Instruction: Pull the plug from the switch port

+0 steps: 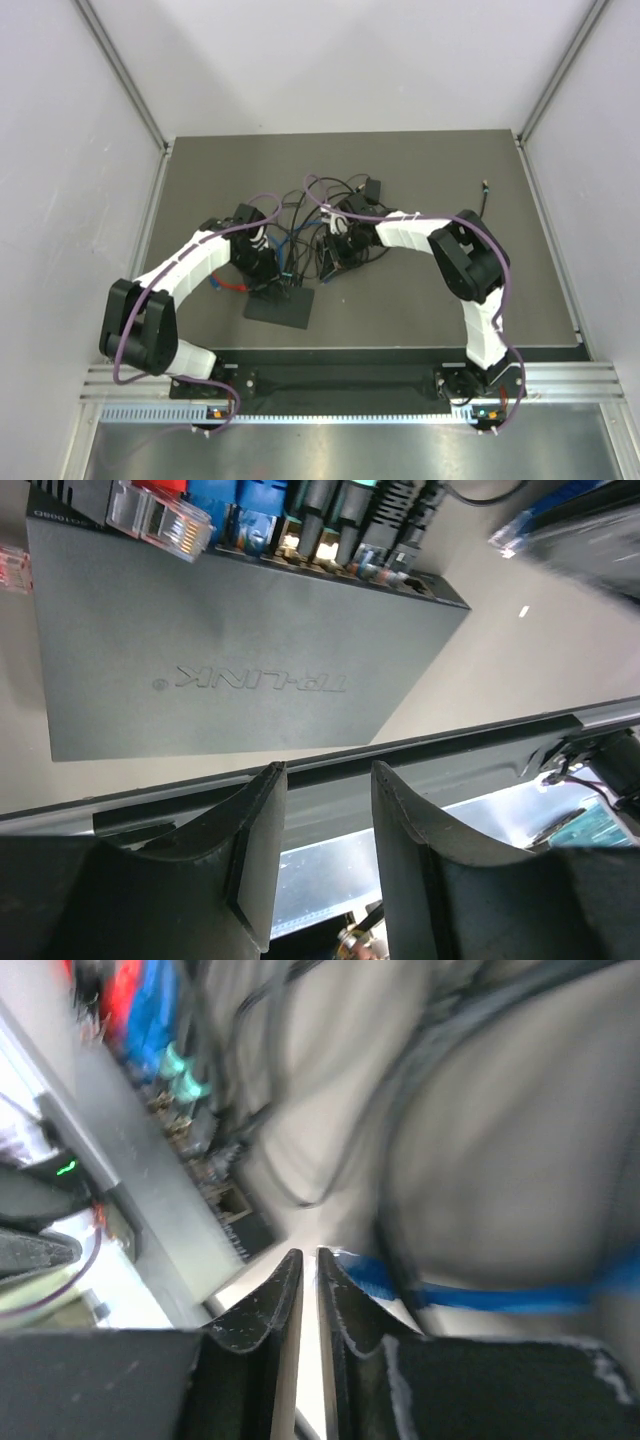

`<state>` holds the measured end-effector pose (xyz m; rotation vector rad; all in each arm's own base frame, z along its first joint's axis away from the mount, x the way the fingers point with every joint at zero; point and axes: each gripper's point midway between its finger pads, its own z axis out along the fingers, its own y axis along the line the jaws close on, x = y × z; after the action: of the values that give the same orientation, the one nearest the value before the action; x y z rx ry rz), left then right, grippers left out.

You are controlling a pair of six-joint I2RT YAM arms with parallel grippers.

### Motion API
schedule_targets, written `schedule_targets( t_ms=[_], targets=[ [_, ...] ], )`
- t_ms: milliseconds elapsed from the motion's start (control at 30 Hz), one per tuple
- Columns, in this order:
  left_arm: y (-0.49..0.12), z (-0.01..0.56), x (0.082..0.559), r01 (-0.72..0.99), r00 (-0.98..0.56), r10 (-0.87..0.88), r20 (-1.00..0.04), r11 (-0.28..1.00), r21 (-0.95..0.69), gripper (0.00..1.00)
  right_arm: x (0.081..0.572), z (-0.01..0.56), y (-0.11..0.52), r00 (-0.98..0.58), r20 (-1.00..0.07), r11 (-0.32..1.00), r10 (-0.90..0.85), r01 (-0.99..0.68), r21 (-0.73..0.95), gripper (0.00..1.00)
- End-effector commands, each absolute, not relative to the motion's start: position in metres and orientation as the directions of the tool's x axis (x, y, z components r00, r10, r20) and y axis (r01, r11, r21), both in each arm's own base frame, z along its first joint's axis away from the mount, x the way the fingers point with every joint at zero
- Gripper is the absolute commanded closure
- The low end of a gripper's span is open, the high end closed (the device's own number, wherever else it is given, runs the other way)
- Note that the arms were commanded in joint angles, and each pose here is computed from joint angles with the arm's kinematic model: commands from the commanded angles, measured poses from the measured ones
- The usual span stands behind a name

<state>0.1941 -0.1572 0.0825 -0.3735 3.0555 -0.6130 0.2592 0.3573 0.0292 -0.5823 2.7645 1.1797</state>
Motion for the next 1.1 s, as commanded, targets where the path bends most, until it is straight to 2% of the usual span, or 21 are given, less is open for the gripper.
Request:
schedule_targets(
  t_ms=[0,100,133,200,300,400,433,467,600,800,833,967,1000,1033,1067],
  targets=[
    [-0.158,0.079,0.197,-0.208,-0.977,-0.207,0.044,0.902,-0.378,0.56,0.297,-0.002,0.305,-0.934,-0.264,0.797,-0.241,-0.346,0.494,0.87],
    [-0.157,0.073,0.195,-0.218,-0.976,-0.210,0.060,0.905,-0.366,0.58,0.319,-0.008,0.275,-0.931,-0.279,0.861,-0.236,-0.333,0.384,0.86],
    [-0.157,0.073,0.195,-0.219,-0.975,-0.212,0.060,0.905,-0.365,0.58,0.330,-0.009,0.261,-0.931,-0.279,0.900,-0.234,-0.316,0.299,0.85],
    [-0.155,0.076,0.197,-0.214,-0.976,-0.213,0.043,0.910,-0.354,0.58,0.341,-0.003,0.254,-0.917,-0.299,0.903,-0.263,-0.343,0.260,0.86],
    [-0.152,0.079,0.200,-0.207,-0.977,-0.214,0.019,0.914,-0.349,0.58,0.340,0.020,0.281,-0.895,-0.333,0.842,-0.298,-0.410,0.349,0.84],
    [-0.152,0.077,0.201,-0.209,-0.977,-0.212,0.029,0.913,-0.351,0.58,0.317,0.048,0.320,-0.866,-0.356,0.736,-0.350,-0.490,0.467,0.78],
    [-0.152,0.076,0.201,-0.209,-0.977,-0.212,0.030,0.912,-0.353,0.60,0.305,0.060,0.331,-0.858,-0.364,0.691,-0.363,-0.510,0.512,0.71],
    [-0.153,0.076,0.202,-0.206,-0.977,-0.210,0.028,0.911,-0.358,0.61,0.293,0.067,0.346,-0.844,-0.379,0.653,-0.379,-0.534,0.538,0.68],
    [-0.154,0.069,0.204,-0.208,-0.977,-0.208,0.040,0.914,-0.349,0.64,0.263,0.088,0.373,-0.824,-0.402,0.535,-0.399,-0.565,0.628,0.62],
    [-0.146,0.067,0.220,-0.198,-0.973,-0.227,-0.051,0.923,-0.330,0.75,0.240,0.091,0.392,-0.849,-0.345,0.398,-0.400,-0.500,0.769,0.60],
    [-0.148,0.067,0.225,-0.189,-0.971,-0.228,-0.075,0.918,-0.348,0.76,0.237,0.090,0.395,-0.847,-0.346,0.365,-0.404,-0.496,0.788,0.56],
    [-0.145,0.064,0.232,-0.169,-0.961,-0.234,-0.145,0.918,-0.359,0.79,0.234,0.083,0.399,-0.865,-0.303,0.352,-0.401,-0.450,0.821,0.52],
    [-0.141,0.058,0.227,-0.183,-0.962,-0.240,-0.131,0.921,-0.344,0.81,0.235,0.080,0.400,-0.868,-0.295,0.356,-0.399,-0.443,0.823,0.52],
    [-0.139,0.055,0.224,-0.191,-0.962,-0.243,-0.122,0.923,-0.335,0.89,0.234,0.075,0.401,-0.873,-0.276,0.362,-0.401,-0.428,0.828,0.52],
    [-0.139,0.054,0.222,-0.194,-0.962,-0.246,-0.117,0.922,-0.336,0.93,0.235,0.076,0.404,-0.876,-0.279,0.351,-0.393,-0.423,0.835,0.52]
  ],
)
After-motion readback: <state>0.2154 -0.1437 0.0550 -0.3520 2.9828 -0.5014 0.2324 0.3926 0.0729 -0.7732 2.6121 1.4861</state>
